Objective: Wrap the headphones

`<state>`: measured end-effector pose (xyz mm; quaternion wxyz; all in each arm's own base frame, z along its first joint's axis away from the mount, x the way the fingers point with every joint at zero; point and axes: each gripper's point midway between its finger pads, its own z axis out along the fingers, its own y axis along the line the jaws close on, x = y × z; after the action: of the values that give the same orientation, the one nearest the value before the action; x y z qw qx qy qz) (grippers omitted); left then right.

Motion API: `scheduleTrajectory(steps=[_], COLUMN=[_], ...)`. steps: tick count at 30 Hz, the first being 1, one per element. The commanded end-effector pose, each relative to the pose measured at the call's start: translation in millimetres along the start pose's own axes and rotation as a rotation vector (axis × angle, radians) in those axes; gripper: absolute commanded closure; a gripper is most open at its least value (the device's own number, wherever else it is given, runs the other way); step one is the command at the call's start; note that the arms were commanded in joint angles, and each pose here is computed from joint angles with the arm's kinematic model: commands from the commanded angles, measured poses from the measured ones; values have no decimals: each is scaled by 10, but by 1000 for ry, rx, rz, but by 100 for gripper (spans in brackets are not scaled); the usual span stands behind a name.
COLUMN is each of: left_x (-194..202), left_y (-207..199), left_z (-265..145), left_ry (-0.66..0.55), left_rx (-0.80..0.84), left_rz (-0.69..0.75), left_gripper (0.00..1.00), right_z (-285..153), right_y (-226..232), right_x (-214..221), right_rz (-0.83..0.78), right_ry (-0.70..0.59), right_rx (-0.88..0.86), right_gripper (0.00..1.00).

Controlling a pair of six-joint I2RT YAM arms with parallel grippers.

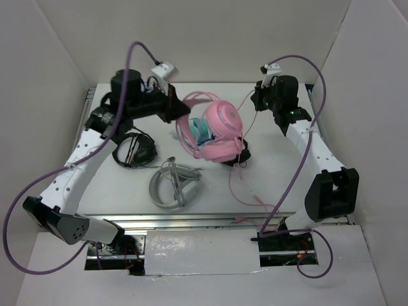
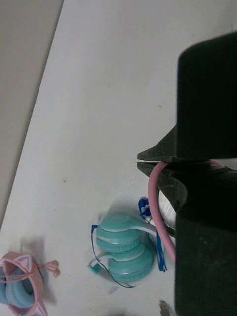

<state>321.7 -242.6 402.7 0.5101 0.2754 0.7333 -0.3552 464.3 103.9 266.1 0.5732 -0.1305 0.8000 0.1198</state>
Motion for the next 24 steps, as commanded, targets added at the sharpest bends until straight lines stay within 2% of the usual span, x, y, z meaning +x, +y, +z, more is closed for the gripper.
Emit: scheduleTrajectory(steps=[1,2,3,5,6,9,18,24], left_x=[138,262,403,625,710,922,1265,1208], left_y=[-340,-476,-350,-391,-232,-153,446,764], left_z=[220,303,363,470,511,623,831,839], left_ry=[-5,22,55,108,136,196,362,361], left_rx=[89,102,12,-31,-136,-201,-547,-716], left_rz=[132,153,161,202,195,167,137,66], left_gripper=[100,100,100,100,100,100,100,100], right_z=[-29,-51,-80,-189,-274,-451,-1004,-1379], right_y=[-215,-268,-357,-402,-383,-287,285,760], right_x=[-288,-363,-433,-629,-752,-984,-1315,-1301], right_rz=[-26,-31,-35,-44,-52,-73,-168,-197], right_ry=[17,10,3,-16,-30,-78,-156,-166], right_rx=[85,112,155,170,171,167,128,50], right_gripper=[100,100,100,100,100,100,100,100])
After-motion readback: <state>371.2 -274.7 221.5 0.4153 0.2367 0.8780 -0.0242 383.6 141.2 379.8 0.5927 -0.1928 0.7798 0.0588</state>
